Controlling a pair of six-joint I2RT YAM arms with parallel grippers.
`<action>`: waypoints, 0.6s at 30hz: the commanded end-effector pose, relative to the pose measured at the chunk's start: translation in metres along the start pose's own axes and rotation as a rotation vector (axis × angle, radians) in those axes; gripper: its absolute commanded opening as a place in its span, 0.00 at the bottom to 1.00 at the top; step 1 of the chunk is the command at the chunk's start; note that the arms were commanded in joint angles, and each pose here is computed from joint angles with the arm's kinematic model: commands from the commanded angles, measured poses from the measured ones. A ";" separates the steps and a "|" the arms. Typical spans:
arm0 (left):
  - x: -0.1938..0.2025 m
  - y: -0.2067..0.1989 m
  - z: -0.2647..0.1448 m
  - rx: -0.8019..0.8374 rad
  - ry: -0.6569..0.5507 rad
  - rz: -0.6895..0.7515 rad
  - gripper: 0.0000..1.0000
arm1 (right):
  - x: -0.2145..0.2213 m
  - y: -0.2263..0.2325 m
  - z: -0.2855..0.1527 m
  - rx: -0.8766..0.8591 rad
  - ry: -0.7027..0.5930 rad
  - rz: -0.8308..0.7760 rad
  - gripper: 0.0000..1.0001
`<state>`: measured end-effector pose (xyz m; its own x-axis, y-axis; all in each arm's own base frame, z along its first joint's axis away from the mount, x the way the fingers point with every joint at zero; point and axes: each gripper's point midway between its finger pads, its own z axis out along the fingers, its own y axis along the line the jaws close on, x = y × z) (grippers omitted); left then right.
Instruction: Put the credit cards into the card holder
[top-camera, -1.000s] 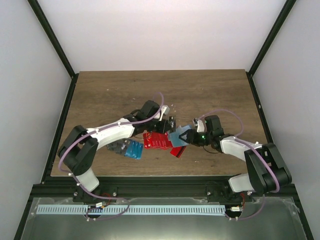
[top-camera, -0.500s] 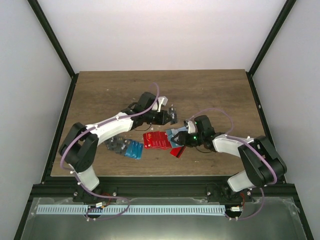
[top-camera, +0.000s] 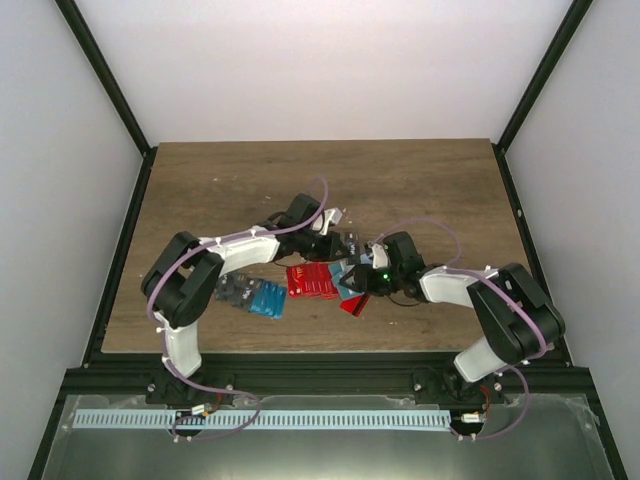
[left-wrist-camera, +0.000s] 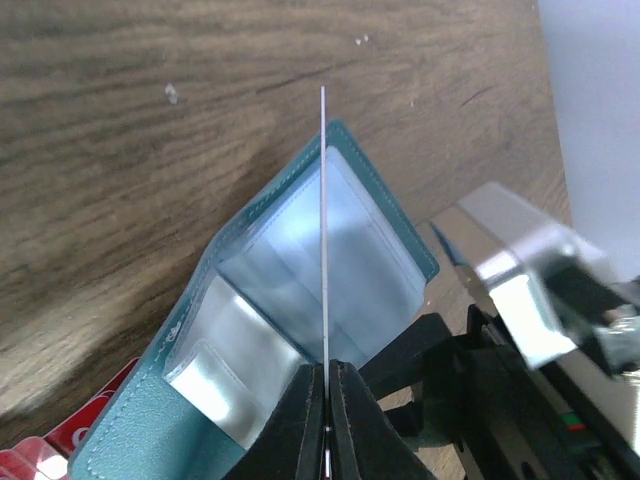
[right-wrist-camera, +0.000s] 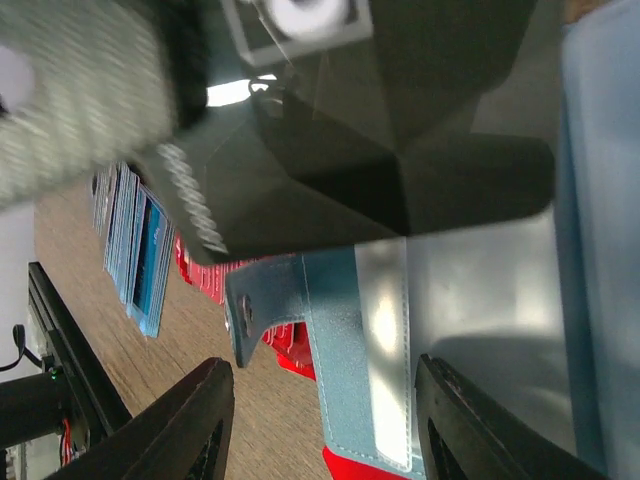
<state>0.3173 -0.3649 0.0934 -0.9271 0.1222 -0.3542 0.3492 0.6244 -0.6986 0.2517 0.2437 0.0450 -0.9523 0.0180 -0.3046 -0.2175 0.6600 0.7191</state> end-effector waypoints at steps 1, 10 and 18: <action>0.007 -0.003 0.013 0.084 0.025 -0.042 0.04 | -0.015 0.012 -0.002 -0.002 -0.039 -0.037 0.52; 0.028 0.004 0.020 0.146 0.051 -0.090 0.04 | -0.022 0.020 -0.010 0.002 -0.056 -0.050 0.52; 0.045 0.022 0.025 0.108 0.066 -0.114 0.04 | -0.038 0.033 -0.031 0.068 -0.085 -0.105 0.57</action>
<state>0.2899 -0.3644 0.0525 -0.9671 0.1059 -0.2312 0.2503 0.5568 -0.7921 0.2612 0.2419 0.0686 -0.9382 0.0214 -0.3454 -0.2368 0.6881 0.6859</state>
